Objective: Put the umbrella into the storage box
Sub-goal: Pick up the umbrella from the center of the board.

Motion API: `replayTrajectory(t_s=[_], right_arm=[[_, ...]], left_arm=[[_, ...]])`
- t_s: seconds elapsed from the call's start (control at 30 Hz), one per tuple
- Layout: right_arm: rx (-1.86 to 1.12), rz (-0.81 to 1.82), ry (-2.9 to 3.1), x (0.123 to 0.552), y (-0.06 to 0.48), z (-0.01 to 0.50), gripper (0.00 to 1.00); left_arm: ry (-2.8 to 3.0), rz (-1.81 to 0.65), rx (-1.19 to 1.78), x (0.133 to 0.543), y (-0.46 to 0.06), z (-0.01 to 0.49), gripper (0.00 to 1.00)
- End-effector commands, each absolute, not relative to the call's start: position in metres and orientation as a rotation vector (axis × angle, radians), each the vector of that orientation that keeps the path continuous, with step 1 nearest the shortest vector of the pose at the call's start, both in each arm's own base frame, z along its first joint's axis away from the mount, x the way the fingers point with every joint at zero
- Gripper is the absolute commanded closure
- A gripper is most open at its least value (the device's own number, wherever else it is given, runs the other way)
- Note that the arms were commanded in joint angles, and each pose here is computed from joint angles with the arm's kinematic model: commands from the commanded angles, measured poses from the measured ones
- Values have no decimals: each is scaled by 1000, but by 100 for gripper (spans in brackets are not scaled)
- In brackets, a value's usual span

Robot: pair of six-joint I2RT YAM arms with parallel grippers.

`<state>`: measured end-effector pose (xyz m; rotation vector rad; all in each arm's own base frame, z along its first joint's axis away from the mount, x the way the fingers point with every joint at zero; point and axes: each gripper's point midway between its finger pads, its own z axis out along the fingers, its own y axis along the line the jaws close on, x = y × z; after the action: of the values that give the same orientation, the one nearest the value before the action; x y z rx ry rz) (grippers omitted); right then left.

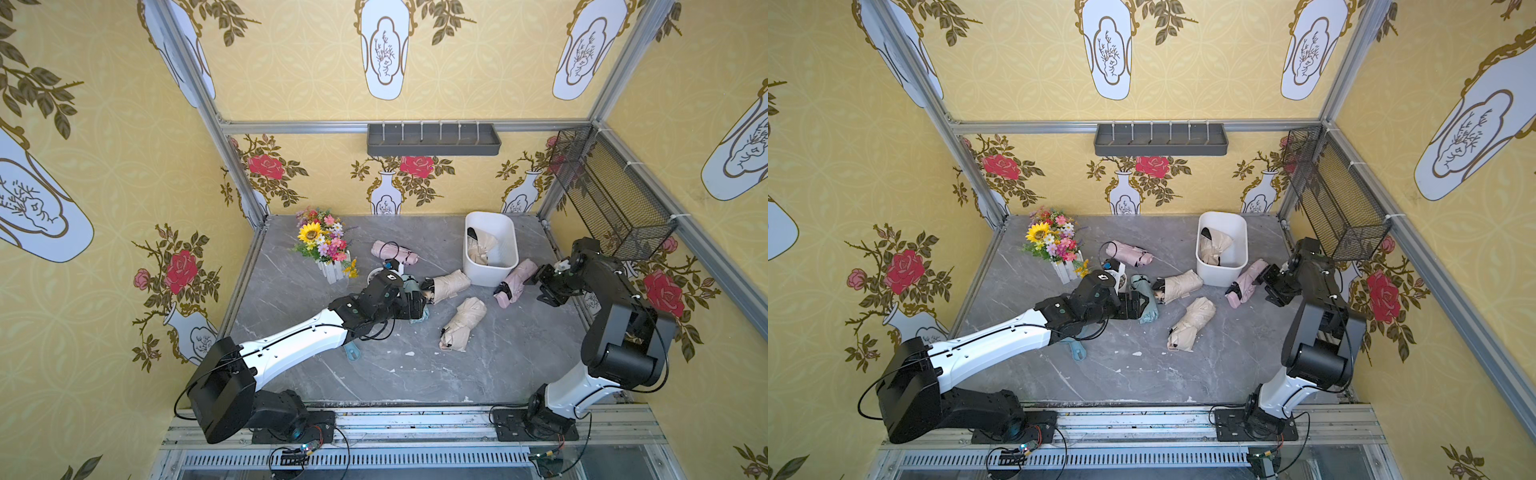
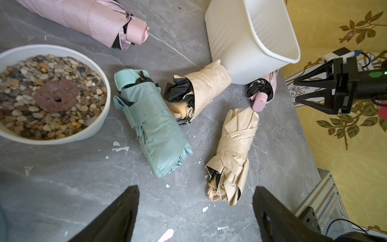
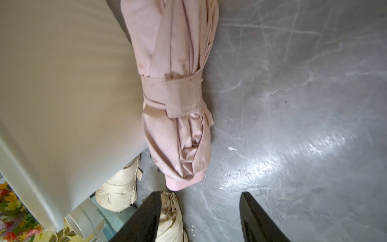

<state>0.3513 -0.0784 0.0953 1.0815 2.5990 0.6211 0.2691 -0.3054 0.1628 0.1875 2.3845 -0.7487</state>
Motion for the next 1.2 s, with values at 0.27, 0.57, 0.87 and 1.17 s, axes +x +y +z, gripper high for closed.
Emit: replayTrajectory(t_s=[0.27, 0.57, 0.87, 1.17], right_arm=[[1098, 795, 2403, 403, -81, 84, 30], [1147, 825, 2401, 415, -84, 51, 27], [1077, 844, 2411, 426, -79, 38, 38], [1056, 736, 2467, 392, -78, 42, 62]], left_arm=[[2374, -779, 199, 279, -322, 165, 10], [2390, -780, 175, 280, -323, 163, 10], [2402, -807, 88, 282, -324, 163, 10], [2398, -804, 65, 282, -322, 166, 10]])
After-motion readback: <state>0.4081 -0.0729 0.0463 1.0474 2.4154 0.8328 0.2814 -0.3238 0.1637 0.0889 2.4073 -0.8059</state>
